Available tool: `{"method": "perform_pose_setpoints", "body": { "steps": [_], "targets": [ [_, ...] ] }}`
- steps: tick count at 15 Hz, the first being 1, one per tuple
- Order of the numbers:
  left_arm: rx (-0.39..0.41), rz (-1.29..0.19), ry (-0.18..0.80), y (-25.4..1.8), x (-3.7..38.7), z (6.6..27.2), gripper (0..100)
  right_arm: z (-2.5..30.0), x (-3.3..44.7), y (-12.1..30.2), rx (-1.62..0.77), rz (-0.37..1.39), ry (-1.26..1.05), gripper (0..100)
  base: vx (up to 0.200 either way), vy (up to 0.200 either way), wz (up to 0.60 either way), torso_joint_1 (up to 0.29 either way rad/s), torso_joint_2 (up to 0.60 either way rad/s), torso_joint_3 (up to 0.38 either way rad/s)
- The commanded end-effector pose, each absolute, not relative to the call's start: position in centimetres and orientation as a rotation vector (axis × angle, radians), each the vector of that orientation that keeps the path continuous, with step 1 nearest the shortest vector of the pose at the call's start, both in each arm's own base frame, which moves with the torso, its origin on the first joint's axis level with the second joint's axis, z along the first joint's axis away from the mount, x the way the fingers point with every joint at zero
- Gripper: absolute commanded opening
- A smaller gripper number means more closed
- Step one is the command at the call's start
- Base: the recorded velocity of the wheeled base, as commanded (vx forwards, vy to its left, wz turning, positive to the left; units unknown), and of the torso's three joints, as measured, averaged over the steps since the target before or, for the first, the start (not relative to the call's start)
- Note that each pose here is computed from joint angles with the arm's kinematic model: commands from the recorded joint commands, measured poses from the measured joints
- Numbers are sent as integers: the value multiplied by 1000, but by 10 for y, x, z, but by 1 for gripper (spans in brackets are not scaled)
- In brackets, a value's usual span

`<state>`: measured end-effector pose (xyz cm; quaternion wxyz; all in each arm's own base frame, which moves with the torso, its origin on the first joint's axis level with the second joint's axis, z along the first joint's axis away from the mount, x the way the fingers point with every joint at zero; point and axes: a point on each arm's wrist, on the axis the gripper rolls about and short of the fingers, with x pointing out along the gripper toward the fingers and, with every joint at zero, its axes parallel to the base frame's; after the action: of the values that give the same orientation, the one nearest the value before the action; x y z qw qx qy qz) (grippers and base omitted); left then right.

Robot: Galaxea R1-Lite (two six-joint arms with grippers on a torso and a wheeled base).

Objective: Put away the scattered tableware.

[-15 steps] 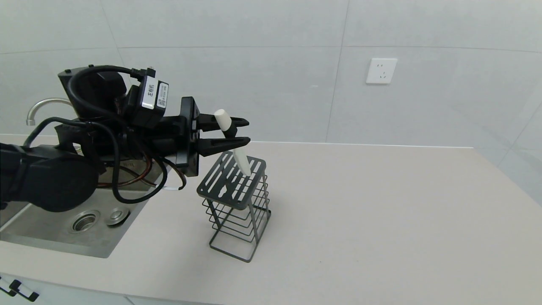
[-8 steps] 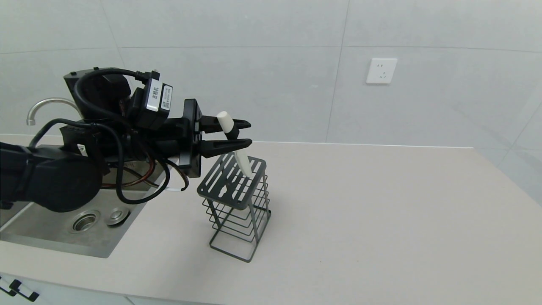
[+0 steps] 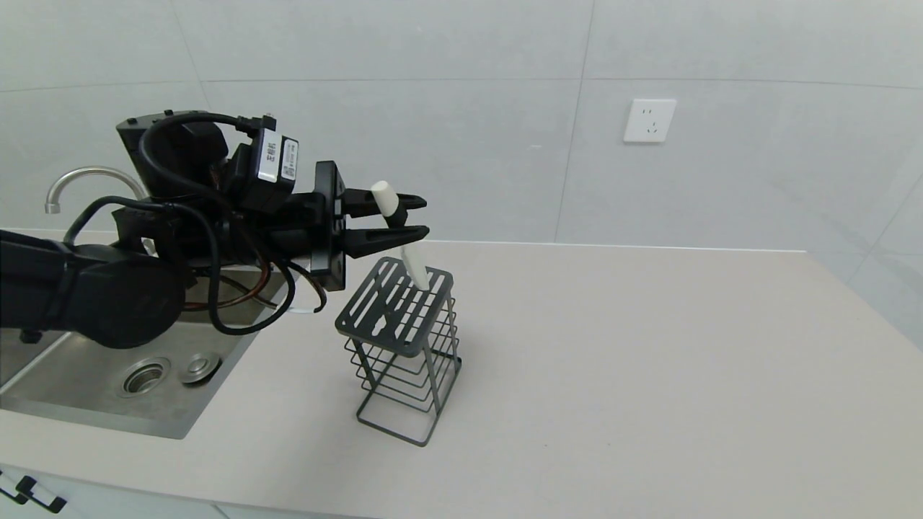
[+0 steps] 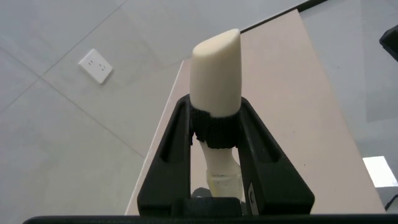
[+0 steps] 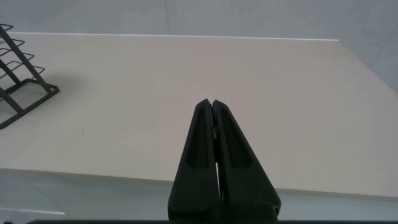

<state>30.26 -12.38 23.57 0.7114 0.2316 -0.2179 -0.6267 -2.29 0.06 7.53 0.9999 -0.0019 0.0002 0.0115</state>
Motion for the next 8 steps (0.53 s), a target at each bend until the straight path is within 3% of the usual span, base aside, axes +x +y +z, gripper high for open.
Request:
{"method": "perform_pose_setpoints", "body": {
  "steps": [1, 8],
  "targets": [
    [510, -1399, -480, -127, 304, 234, 0, 75, -23, 1, -5, 25, 1, 0, 0, 0, 0, 0, 0, 0],
    [499, -1403, -450, -125, 303, 226, 0, 75, -23, 1, -5, 25, 1, 0, 0, 0, 0, 0, 0, 0]
  ]
}}
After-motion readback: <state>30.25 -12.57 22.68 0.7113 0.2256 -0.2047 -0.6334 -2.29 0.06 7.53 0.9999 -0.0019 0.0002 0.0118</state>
